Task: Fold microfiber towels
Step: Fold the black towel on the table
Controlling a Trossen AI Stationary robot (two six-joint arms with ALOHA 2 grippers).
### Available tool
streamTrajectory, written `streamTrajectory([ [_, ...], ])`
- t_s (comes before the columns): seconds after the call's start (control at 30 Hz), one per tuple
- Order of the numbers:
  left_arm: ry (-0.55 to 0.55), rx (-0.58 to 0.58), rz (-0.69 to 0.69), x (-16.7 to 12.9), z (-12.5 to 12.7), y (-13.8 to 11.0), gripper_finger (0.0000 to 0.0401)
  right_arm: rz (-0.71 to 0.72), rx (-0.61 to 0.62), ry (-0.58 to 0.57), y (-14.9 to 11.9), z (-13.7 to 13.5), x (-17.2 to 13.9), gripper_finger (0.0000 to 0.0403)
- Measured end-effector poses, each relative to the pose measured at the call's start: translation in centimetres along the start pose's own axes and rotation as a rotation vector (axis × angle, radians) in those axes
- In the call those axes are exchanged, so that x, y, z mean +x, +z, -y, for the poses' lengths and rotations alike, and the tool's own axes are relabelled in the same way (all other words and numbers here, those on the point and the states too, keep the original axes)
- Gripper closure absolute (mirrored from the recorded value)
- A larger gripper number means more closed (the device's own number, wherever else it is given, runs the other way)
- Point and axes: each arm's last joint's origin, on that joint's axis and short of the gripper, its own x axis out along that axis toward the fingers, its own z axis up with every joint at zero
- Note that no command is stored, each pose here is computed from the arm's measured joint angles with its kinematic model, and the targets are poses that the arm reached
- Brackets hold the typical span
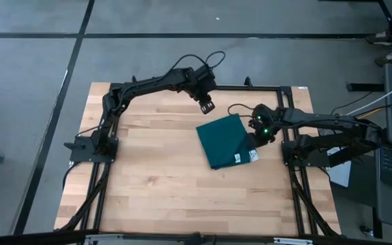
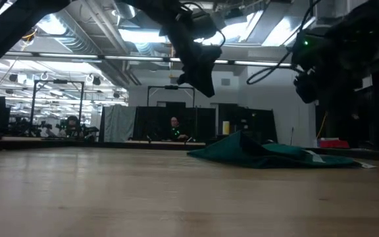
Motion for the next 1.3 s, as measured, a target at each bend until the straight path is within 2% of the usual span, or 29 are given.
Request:
streamTrajectory([
  [0.13,-0.03,-0.008,0.017,0.1,-1.0,0.2,0.0342,0.014,0.032,-0.049,-0.3,1.2,0.8,0.0256],
  [0.37,-0.081,-0.028,-0.011,1.2,-2.3,0.0,0.0342,0.08,0.06,-0.017,-0.2,2.3,2.0,0.0273],
  [0.53,-0.08,-0.023,-0.024,1.8,-2.9,-0.1,0.0342,0.082,0.094,-0.033,-0.1,3.1,2.5,0.028],
  [0.73,-0.098,-0.024,-0.044,3.1,-3.3,-0.4,0.0343,0.093,0.119,-0.04,0.2,3.9,3.2,0.0273],
  [1.0,-0.102,0.003,-0.037,3.2,-3.3,-0.3,0.0342,0.086,0.117,-0.027,0.9,4.3,4.2,0.0265],
  [1.2,-0.099,0.012,-0.037,3.2,-3.4,-0.3,0.0342,0.086,0.124,-0.021,1.5,4.4,4.9,0.0286],
  [1.3,-0.099,0.012,-0.037,3.2,-3.4,-0.3,0.0342,0.08,0.138,-0.021,1.6,4.5,5.1,0.0308],
])
